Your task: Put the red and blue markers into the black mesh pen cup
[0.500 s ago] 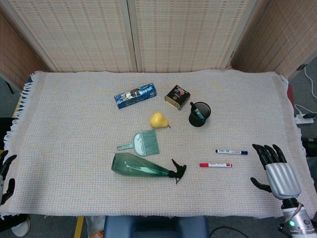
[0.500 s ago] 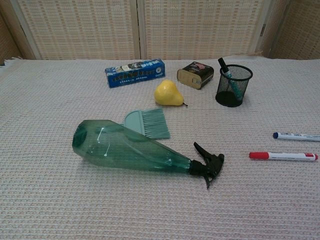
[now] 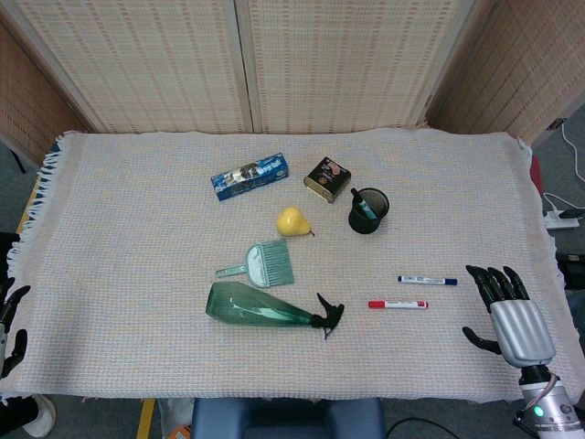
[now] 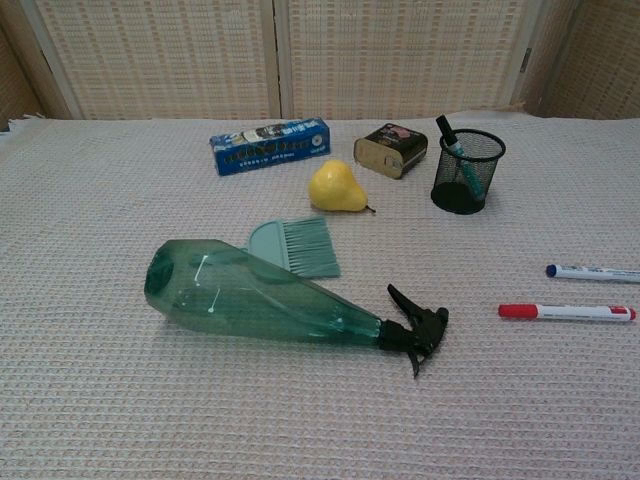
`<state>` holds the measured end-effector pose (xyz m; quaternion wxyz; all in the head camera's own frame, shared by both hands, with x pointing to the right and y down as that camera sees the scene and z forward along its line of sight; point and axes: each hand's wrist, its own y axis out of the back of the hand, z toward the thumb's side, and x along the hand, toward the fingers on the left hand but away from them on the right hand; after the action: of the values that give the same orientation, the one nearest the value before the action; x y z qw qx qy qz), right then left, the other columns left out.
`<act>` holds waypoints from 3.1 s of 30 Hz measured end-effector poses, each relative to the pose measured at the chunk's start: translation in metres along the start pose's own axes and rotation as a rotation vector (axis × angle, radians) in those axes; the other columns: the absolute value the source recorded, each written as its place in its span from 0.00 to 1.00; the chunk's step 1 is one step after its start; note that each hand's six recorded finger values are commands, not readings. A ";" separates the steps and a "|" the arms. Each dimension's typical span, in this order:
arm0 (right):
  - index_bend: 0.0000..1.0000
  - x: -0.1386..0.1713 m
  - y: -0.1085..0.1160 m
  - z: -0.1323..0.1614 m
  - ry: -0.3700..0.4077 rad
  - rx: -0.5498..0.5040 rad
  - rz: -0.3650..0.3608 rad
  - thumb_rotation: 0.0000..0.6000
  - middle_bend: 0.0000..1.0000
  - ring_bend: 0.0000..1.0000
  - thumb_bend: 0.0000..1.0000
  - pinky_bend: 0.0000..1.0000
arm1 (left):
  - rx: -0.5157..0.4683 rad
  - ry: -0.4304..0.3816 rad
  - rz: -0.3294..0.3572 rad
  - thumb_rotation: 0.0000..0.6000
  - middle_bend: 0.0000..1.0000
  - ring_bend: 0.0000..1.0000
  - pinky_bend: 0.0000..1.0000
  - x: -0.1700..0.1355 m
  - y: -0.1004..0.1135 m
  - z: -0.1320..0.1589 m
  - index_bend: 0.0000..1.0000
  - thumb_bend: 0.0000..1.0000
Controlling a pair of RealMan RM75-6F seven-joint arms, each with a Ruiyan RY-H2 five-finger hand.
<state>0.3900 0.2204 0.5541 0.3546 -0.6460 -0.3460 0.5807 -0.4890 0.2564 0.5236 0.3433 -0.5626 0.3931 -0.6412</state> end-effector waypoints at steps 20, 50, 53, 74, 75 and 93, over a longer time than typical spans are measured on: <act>0.09 -0.017 -0.014 0.000 -0.005 0.029 0.047 1.00 0.10 0.10 0.10 0.04 | -0.018 -0.014 -0.014 1.00 0.01 0.00 0.28 -0.001 -0.002 0.004 0.14 0.51; 0.34 -0.105 -0.112 0.099 0.135 0.203 0.360 1.00 0.12 0.22 0.10 0.11 | -0.043 0.002 -0.016 1.00 0.01 0.00 0.28 -0.001 0.003 -0.003 0.14 0.51; 0.38 -0.109 -0.113 0.103 0.138 0.196 0.358 1.00 0.12 0.23 0.10 0.12 | -0.045 0.004 -0.017 1.00 0.01 0.00 0.28 -0.001 0.003 -0.003 0.14 0.51; 0.52 -0.125 -0.125 0.108 0.124 0.227 0.350 1.00 0.17 0.28 0.11 0.17 | -0.063 0.024 -0.019 1.00 0.01 0.00 0.28 0.001 0.003 -0.010 0.14 0.51; 0.53 -0.126 -0.126 0.109 0.124 0.229 0.349 1.00 0.17 0.29 0.11 0.18 | -0.064 0.025 -0.020 1.00 0.01 0.00 0.28 0.001 0.003 -0.010 0.14 0.51; 0.65 -0.135 -0.135 0.114 0.136 0.255 0.340 1.00 0.23 0.33 0.16 0.22 | -0.072 0.031 -0.017 1.00 0.01 0.00 0.28 0.001 0.004 -0.013 0.14 0.51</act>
<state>0.2597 0.1798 0.7301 0.3528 -0.6827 -0.1311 0.6264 -0.5022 0.2548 0.5194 0.3111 -0.5681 0.4164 -0.6380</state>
